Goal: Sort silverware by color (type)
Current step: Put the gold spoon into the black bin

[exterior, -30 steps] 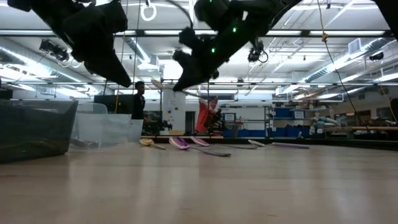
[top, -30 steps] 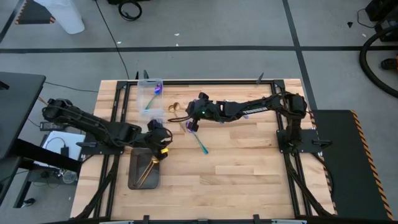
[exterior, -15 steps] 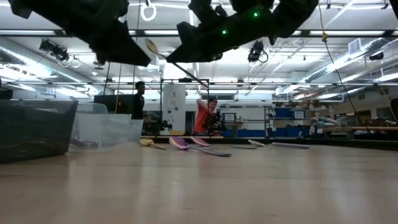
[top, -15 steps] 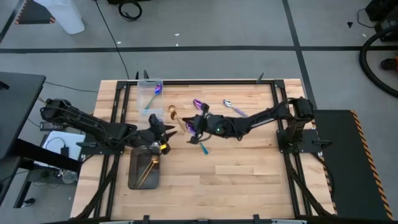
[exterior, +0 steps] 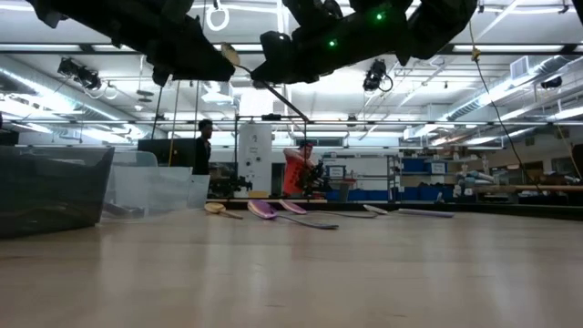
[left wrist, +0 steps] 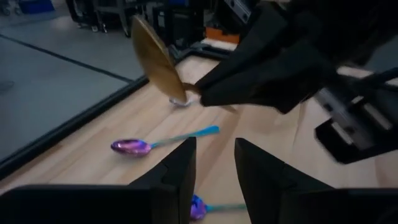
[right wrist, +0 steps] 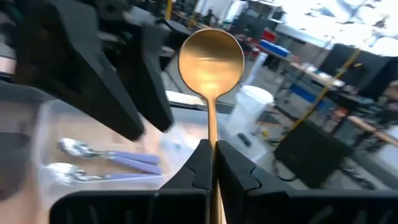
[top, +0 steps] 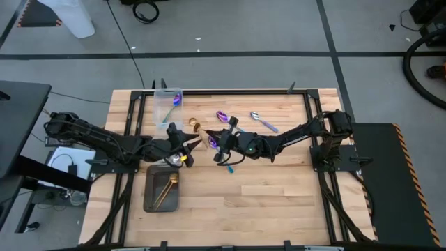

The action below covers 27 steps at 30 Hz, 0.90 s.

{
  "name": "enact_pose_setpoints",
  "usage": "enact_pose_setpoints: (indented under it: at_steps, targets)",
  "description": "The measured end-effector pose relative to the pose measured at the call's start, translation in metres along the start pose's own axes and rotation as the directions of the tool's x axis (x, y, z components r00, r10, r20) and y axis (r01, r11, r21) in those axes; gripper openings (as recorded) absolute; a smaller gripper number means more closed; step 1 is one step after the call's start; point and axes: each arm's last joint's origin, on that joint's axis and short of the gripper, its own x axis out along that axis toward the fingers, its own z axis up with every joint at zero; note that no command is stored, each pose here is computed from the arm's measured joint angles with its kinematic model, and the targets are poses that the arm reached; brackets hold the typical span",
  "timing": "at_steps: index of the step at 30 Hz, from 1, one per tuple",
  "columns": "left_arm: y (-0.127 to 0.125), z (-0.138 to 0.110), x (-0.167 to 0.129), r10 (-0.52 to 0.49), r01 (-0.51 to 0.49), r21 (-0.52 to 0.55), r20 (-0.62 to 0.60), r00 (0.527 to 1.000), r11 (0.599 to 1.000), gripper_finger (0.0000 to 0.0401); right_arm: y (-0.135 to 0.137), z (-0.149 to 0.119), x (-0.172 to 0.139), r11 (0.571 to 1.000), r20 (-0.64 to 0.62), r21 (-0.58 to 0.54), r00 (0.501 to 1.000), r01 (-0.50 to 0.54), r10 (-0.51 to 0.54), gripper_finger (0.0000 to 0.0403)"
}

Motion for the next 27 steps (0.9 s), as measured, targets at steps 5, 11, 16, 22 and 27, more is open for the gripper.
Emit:
enact_pose_setpoints:
  at_steps: [5, 11, 16, 22, 27]
  targets:
    - [0.002, 0.008, 0.002, 0.004, -0.005, 0.025, 0.061, 0.998, 1.000, 0.0119, 0.001, 0.006, -0.003, 0.997, 0.027, -0.042, 0.998, 0.060, -0.059, 0.0015]
    - [0.003, 0.020, 0.004, -0.012, 0.008, 0.025, 0.158, 0.987, 1.000, 0.0151, 0.006, 0.013, -0.009, 0.993, 0.057, -0.072, 0.994, 0.097, -0.093, 0.0015]
    - [0.006, 0.022, 0.007, -0.040, 0.039, 0.007, 0.164, 0.986, 0.999, 0.0193, 0.008, 0.018, -0.012, 0.993, 0.097, -0.064, 0.991, 0.103, -0.097, 0.0015]
    - [0.009, 0.028, 0.009, -0.029, 0.039, -0.041, 0.212, 0.977, 0.998, 0.0203, 0.008, 0.019, -0.013, 0.993, 0.106, -0.060, 0.989, 0.106, -0.099, 0.0015]
    - [0.009, 0.032, 0.008, -0.036, 0.047, -0.039, 0.246, 0.969, 0.998, 0.0203, 0.008, 0.019, -0.013, 0.993, 0.106, -0.057, 0.989, 0.105, -0.099, 0.0016]
